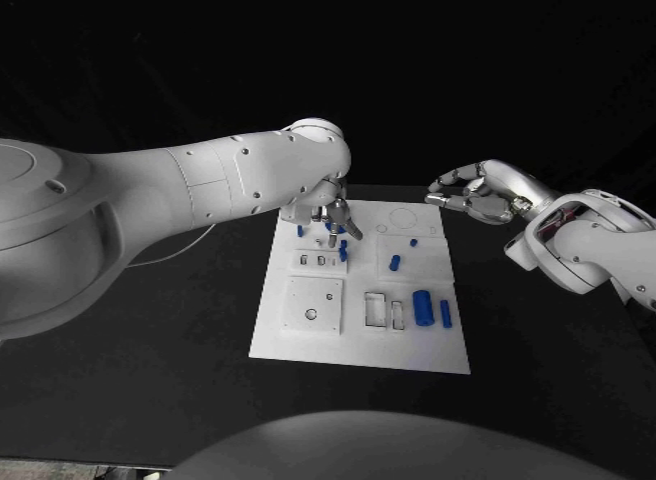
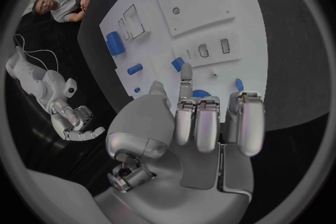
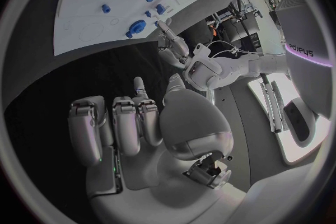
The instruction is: Assemble the parts on the task board
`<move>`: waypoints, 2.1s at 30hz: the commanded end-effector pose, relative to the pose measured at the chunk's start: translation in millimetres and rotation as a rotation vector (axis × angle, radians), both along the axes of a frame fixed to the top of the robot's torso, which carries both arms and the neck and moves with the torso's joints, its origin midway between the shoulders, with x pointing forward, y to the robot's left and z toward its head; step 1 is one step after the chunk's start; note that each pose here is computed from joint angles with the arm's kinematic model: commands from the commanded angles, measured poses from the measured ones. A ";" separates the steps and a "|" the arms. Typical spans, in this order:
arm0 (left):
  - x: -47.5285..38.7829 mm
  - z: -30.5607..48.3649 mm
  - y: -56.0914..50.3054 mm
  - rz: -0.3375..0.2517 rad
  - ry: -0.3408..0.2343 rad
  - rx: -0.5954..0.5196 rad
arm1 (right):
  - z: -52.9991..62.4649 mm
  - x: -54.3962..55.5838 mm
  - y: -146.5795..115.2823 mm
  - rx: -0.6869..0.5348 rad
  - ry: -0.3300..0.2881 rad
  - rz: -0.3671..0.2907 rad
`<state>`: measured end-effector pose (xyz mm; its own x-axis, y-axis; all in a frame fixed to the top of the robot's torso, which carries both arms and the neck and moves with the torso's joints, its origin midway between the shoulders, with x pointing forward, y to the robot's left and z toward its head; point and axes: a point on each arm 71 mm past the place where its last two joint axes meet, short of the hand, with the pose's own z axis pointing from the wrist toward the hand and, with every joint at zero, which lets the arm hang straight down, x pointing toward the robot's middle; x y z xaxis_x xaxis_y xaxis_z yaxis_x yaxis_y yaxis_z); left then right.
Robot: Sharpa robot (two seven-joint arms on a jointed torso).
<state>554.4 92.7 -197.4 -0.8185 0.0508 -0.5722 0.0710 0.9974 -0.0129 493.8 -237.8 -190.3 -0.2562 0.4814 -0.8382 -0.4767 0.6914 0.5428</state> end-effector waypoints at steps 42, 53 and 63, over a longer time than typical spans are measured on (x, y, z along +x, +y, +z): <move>-2.5 -22.8 4.9 0.090 0.019 0.088 | -3.7 -0.6 2.4 -0.036 0.028 0.016; -2.0 -23.8 3.3 0.086 0.032 0.092 | -4.2 -1.0 2.8 -0.037 0.033 0.016; -2.4 -24.6 -0.3 0.076 0.042 0.098 | -4.0 -1.6 5.1 -0.035 0.032 0.024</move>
